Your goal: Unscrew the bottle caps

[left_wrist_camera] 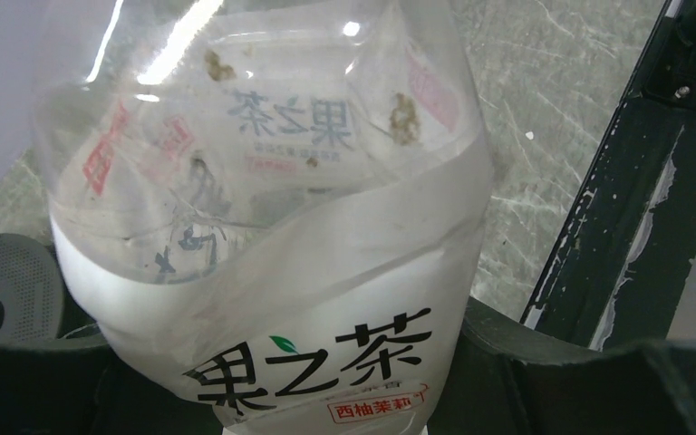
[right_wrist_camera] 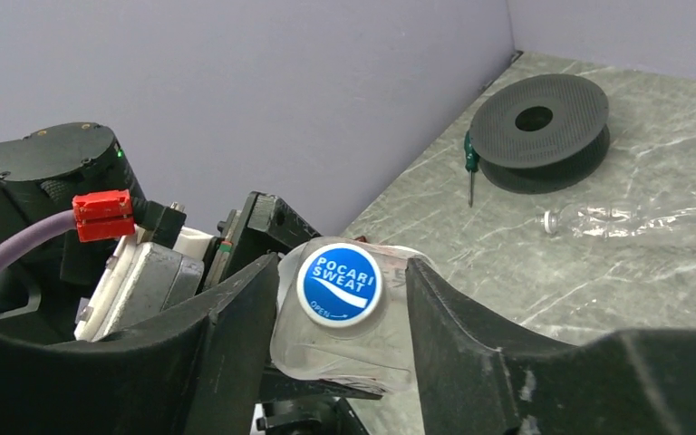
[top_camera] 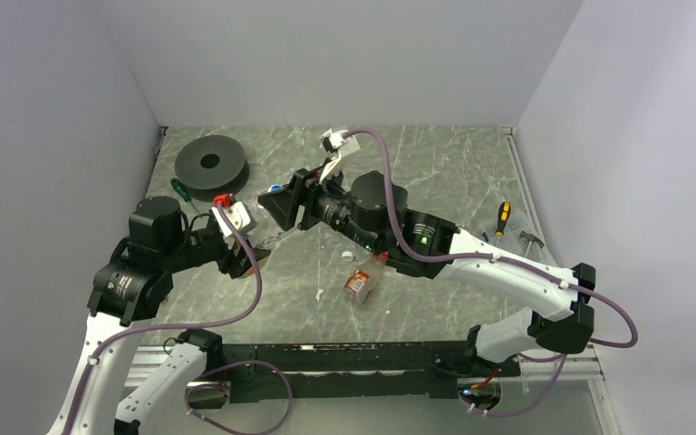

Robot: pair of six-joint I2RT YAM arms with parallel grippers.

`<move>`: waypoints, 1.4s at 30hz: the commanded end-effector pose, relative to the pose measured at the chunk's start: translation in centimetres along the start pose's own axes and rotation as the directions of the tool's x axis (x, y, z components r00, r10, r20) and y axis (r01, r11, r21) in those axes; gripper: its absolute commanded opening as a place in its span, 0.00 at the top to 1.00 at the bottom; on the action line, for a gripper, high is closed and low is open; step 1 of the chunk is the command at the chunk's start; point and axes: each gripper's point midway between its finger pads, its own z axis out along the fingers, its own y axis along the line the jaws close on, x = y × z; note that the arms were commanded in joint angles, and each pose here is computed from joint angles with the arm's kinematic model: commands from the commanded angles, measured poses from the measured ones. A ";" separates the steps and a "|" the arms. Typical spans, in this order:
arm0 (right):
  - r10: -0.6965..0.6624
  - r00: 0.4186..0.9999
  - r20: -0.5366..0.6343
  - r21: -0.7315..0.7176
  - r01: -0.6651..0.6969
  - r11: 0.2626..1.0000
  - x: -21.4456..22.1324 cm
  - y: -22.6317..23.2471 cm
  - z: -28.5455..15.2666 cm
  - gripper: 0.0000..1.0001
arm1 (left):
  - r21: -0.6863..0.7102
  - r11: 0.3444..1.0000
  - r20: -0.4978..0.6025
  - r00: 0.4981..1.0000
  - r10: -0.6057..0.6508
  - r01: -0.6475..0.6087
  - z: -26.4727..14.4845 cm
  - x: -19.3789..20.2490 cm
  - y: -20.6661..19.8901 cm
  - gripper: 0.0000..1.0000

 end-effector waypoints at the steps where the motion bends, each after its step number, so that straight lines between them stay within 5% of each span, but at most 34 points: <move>1: -0.024 0.997 0.071 -0.010 0.025 1.000 -2.3 1.1 0.5 0.49 | -0.016 1.000 0.067 0.998 -0.002 0.003 -0.3 -2.7 0.6 0.57; 15: -0.116 0.982 0.152 -0.022 0.120 0.992 -4.5 1.5 -0.2 0.96 | 0.107 0.994 0.088 0.995 -0.038 0.028 -0.8 -3.6 -1.8 0.57; 24: -0.219 0.946 0.239 -0.444 0.307 0.842 -5.5 8.1 -5.4 1.00 | 0.523 0.847 0.130 0.973 -0.190 0.095 -3.4 -7.5 -8.6 0.54; 30: -0.264 0.939 0.222 -0.658 0.344 0.670 -3.8 11.0 -8.4 1.00 | 0.602 0.796 0.171 0.963 -0.207 0.064 -4.6 -8.4 -10.2 0.52; 34: -0.280 0.941 0.192 -0.693 0.332 0.640 -3.1 10.7 -8.7 1.00 | 0.603 0.795 0.164 0.965 -0.205 0.067 -4.6 -8.3 -10.2 0.52; 36: -0.279 0.942 0.186 -0.662 0.331 0.672 -3.3 9.9 -8.2 0.93 | 0.582 0.810 0.160 0.969 -0.190 0.063 -4.4 -8.0 -9.9 0.52; 37: -0.275 0.944 0.185 -0.623 0.329 0.710 -3.6 9.1 -7.7 0.82 | 0.566 0.822 0.159 0.971 -0.179 0.059 -4.2 -7.8 -9.6 0.52; 39: -0.254 0.948 0.193 -0.475 0.317 0.821 -4.9 6.7 -6.2 0.39 | 0.500 0.864 0.149 0.978 -0.148 0.055 -3.5 -7.2 -8.5 0.52; 42: -0.212 0.955 0.208 -0.288 0.267 0.920 -6.7 3.8 -5.0 0.05 | 0.338 0.940 0.138 0.986 -0.091 0.040 -2.2 -6.3 -5.7 0.53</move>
